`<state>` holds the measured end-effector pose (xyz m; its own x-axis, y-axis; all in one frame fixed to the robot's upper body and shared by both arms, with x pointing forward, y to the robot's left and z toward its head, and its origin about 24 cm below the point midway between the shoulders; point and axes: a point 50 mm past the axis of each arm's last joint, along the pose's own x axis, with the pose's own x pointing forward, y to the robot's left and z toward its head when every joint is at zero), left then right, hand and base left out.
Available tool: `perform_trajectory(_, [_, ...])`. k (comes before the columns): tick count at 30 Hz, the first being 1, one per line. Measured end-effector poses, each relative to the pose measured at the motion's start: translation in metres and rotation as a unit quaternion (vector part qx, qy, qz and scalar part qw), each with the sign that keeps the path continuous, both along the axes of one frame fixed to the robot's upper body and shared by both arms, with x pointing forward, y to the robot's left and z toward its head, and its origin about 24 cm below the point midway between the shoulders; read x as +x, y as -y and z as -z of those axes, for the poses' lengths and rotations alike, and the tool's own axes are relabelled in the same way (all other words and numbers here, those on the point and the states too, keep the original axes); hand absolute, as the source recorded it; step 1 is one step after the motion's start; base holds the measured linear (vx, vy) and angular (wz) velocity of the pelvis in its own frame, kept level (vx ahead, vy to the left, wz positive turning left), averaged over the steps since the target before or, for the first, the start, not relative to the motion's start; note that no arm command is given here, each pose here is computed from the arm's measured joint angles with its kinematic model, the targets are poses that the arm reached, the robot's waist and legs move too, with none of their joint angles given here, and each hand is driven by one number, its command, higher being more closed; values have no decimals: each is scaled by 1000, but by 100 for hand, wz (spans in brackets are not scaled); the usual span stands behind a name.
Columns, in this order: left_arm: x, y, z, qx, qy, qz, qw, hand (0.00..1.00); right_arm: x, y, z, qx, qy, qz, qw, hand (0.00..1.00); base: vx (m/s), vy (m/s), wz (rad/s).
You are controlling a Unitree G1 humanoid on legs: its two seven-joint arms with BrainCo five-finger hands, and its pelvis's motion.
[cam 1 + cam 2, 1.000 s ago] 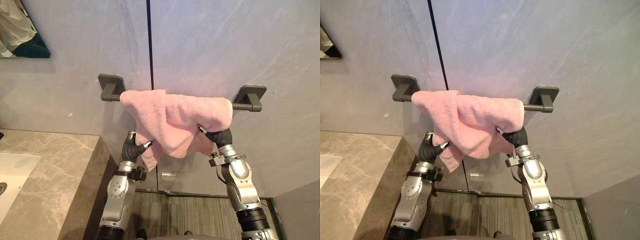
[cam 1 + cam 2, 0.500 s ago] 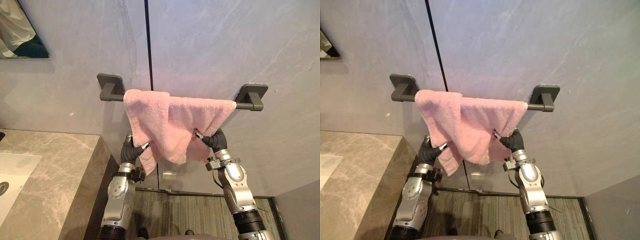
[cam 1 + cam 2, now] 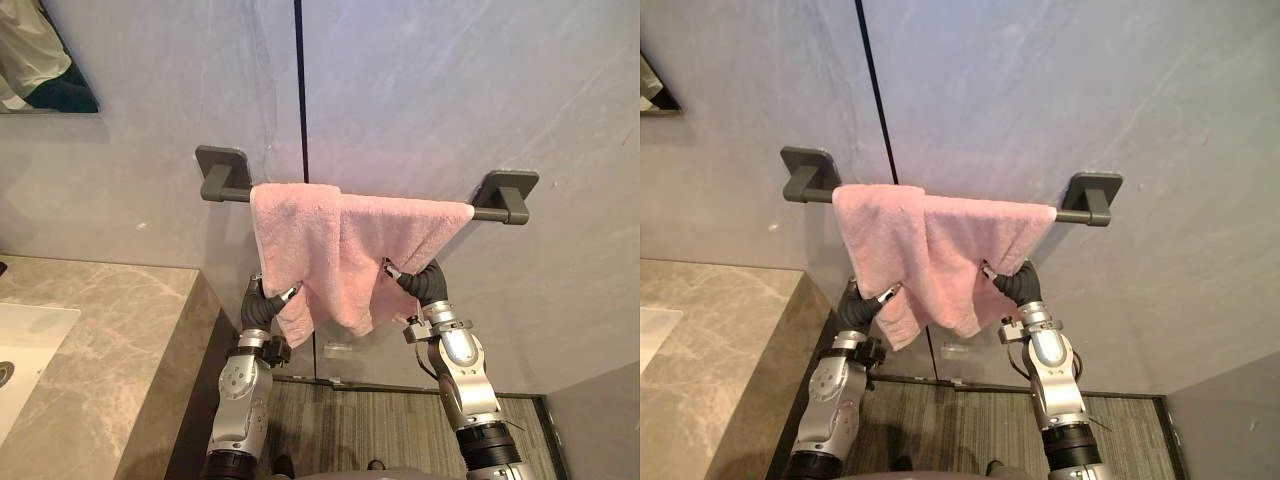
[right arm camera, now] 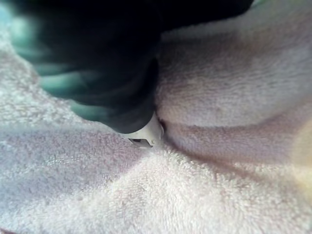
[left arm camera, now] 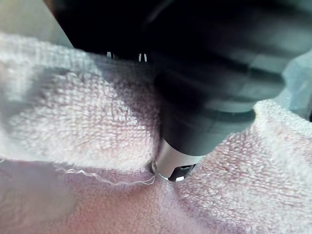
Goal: Organize washtable
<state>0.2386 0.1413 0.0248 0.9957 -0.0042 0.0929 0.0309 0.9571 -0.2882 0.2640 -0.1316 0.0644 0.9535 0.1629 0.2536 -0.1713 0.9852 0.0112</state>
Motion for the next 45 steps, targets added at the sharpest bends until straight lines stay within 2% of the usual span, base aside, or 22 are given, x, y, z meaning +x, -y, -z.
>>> perform_trajectory(16, [1,2,11,22,-19,4,1000,100,-5,-4,13,4,-19,24,1000,100,4,-1,0])
perform_trajectory(17, [0,2,12,22,-21,4,1000,0,-4,-4,14,3,-21,25,999,0,0,0,0])
perform_trajectory(22, [-6,-9,20,34,-41,-22,998,0,-5,5,16,9,-25,52,998,0,0,0,0])
perform_trajectory(25, [-20,-28,39,48,-95,-58,993,0,-7,14,19,11,-31,76,997,0,0,0,0])
perform_trajectory(28, [-29,-36,46,60,-119,-67,989,0,-16,29,41,0,-82,107,991,0,0,0,0])
perform_trajectory(33, [-29,-30,44,57,-111,-59,990,0,-33,39,75,-14,-179,126,976,0,44,3,-2])
perform_trajectory(36, [-35,-31,41,53,-107,-65,991,0,-40,41,83,-15,-201,130,971,0,69,1,-3])
perform_trajectory(45, [-39,-30,32,47,-89,-70,993,0,-54,47,79,0,-193,149,970,0,11,-6,-2])
